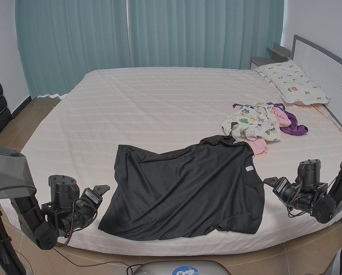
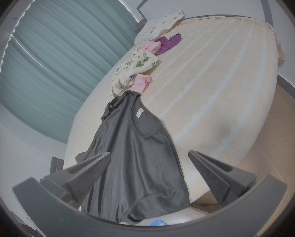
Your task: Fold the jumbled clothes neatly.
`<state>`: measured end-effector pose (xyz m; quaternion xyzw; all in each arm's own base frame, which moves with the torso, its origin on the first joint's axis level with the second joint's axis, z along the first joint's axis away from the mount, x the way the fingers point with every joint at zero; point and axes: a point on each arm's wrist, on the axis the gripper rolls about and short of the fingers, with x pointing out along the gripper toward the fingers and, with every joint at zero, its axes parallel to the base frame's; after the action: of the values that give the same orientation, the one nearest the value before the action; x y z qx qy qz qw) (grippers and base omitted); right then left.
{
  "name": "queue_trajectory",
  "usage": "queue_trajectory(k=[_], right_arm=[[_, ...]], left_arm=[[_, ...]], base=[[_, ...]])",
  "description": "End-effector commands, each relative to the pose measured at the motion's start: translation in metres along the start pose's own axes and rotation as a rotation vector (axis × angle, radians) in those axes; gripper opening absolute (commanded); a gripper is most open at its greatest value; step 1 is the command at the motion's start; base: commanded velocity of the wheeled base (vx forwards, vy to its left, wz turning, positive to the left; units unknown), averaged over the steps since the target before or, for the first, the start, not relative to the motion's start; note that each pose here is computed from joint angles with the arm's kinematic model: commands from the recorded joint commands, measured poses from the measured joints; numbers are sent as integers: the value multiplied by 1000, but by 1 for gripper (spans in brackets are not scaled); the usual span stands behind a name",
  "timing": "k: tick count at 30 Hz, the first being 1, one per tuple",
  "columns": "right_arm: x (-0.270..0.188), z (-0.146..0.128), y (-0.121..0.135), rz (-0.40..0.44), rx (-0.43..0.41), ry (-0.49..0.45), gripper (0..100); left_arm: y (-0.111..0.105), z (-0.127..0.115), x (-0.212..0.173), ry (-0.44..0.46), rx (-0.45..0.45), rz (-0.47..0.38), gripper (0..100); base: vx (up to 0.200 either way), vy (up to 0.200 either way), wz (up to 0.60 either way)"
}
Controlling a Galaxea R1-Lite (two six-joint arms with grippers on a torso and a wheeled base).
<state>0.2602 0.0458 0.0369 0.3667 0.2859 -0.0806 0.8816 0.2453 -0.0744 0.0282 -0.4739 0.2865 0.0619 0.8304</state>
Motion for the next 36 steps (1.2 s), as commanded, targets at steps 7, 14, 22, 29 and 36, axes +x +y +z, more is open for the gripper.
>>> queue_trajectory(k=[7, 14, 22, 29, 36], right_arm=[[7, -26, -15, -21, -39, 24, 100], [7, -29, -15, -39, -52, 14, 100], [7, -31, -14, -35, -58, 20, 100], [7, -33, -13, -33, -65, 28, 100], [6, -34, -12, -29, -66, 28, 100]], left_arm=[[8, -5, 2, 44, 13, 29, 100], [28, -16, 11, 123, 96, 105, 100], [37, -22, 25, 128, 124, 133, 100], [37, -23, 39, 112, 191, 116, 100], [36, -22, 54, 46, 238, 134, 100]], base=[[0, 0, 0], [0, 0, 0], [0, 0, 0], [0, 0, 0], [0, 0, 0]])
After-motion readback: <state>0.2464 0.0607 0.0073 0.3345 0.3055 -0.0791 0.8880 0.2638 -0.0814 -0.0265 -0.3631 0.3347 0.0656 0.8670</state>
